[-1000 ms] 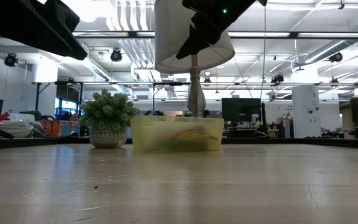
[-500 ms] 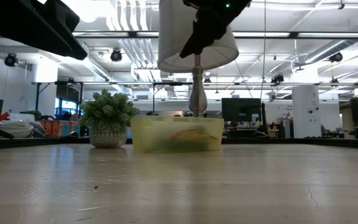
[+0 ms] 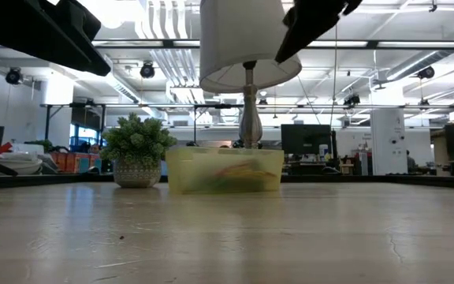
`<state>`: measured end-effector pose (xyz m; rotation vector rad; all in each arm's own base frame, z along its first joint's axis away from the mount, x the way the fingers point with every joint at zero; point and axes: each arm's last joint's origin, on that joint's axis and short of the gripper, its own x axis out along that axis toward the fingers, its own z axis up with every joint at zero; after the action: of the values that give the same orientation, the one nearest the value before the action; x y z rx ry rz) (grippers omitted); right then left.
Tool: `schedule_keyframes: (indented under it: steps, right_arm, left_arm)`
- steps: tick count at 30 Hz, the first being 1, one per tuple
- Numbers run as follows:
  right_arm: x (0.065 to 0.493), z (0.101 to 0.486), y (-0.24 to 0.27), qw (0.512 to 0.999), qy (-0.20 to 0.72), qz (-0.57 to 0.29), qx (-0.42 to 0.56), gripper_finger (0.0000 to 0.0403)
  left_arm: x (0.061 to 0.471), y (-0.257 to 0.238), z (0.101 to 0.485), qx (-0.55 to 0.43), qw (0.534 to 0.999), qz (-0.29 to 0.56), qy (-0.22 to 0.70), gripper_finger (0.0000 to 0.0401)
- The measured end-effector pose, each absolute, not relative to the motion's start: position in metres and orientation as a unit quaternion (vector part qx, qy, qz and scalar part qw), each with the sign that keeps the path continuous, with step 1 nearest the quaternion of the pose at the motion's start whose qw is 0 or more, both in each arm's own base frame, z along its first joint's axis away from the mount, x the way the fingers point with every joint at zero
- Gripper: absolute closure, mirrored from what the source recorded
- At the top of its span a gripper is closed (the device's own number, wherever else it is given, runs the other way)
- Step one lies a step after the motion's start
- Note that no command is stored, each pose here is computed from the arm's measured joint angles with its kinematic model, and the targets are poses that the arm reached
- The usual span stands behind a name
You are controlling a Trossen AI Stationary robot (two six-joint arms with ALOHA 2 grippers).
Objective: Pick and place rubber bands into bin
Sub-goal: Return to Home Position
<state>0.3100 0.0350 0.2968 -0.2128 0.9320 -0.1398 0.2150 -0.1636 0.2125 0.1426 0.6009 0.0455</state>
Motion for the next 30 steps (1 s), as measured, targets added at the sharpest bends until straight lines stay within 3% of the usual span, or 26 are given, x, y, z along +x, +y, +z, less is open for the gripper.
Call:
schedule_keyframes:
  steps: [8, 16, 27, 30]
  right_arm:
    - [0.264, 0.295, 0.052, 0.916, 0.368, -0.138, -0.086, 0.0304]
    - [0.217, 0.263, 0.059, 0.951, 0.286, -0.114, -0.026, 0.0314]
    - [0.169, 0.233, 0.049, 0.955, 0.272, -0.116, 0.033, 0.0320]
    - [0.162, 0.227, 0.047, 0.963, 0.246, -0.106, 0.034, 0.0323]
  left_arm:
    - [0.216, -0.164, 0.213, 0.066, 0.954, 0.022, 0.292, 0.0269]
    - [0.220, -0.167, 0.220, 0.044, 0.965, 0.021, 0.259, 0.0269]
    - [0.229, -0.167, 0.231, -0.011, 0.979, 0.024, 0.203, 0.0269]
    - [0.233, -0.164, 0.233, 0.021, 0.980, 0.032, 0.193, 0.0269]
